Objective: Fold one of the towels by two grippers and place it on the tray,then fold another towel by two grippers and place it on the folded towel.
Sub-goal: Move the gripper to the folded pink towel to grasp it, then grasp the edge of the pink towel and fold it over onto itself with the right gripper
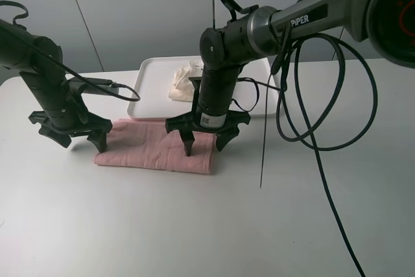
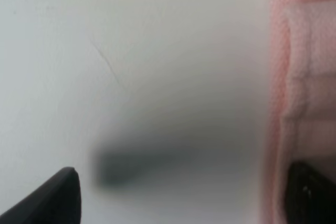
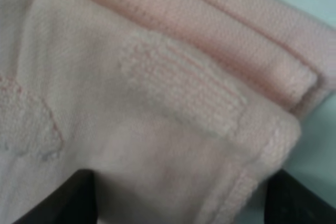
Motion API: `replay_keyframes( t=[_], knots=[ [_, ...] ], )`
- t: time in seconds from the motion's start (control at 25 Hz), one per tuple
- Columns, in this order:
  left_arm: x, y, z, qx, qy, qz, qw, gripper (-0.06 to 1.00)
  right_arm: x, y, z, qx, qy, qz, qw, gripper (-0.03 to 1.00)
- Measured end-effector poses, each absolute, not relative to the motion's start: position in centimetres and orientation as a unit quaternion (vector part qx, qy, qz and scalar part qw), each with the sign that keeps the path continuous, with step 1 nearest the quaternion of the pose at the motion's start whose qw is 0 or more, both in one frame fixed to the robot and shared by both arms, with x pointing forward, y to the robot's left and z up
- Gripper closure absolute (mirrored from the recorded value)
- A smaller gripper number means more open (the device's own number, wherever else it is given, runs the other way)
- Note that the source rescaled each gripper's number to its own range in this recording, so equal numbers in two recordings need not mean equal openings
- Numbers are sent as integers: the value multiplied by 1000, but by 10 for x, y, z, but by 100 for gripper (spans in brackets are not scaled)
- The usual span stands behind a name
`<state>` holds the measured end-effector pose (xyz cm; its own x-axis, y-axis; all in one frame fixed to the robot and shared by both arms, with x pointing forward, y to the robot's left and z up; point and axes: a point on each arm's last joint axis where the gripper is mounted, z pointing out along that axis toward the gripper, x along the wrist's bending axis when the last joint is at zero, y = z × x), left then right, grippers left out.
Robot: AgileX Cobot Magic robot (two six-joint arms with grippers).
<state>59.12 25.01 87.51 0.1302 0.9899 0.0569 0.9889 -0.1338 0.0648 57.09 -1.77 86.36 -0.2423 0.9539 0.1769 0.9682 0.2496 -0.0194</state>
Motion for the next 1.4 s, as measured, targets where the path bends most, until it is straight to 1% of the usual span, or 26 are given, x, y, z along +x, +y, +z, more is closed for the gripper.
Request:
replay_keyframes(
  t=[0.24,0.32,0.4,0.48,0.56,0.64,0.68,1.08,1.16,1.4],
  knots=[
    [591,250,875,752,658,43,5,-5,572,-18,862,-614,-786,-43,67,25],
    [591,250,875,752,658,43,5,-5,573,-18,861,-614,-785,-42,67,28],
    [591,250,875,752,658,43,5,-5,573,-18,859,-614,-785,-40,67,40],
    [591,250,875,752,658,43,5,-5,572,-18,857,-613,-786,-40,69,57],
    [591,250,875,752,658,43,5,-5,572,-16,856,-608,-789,-44,74,76],
    [591,250,875,752,658,43,5,-5,572,-15,856,-604,-791,-50,82,92],
    [591,250,875,752,658,43,5,-5,572,-14,856,-601,-793,-51,83,93],
    [591,250,875,752,658,43,5,-5,572,-14,860,-592,-800,-59,81,93],
    [591,250,875,752,658,43,5,-5,573,-14,867,-588,-803,-64,75,93],
    [591,250,875,752,658,43,5,-5,573,-14,910,-575,-808,-111,63,93]
  ],
)
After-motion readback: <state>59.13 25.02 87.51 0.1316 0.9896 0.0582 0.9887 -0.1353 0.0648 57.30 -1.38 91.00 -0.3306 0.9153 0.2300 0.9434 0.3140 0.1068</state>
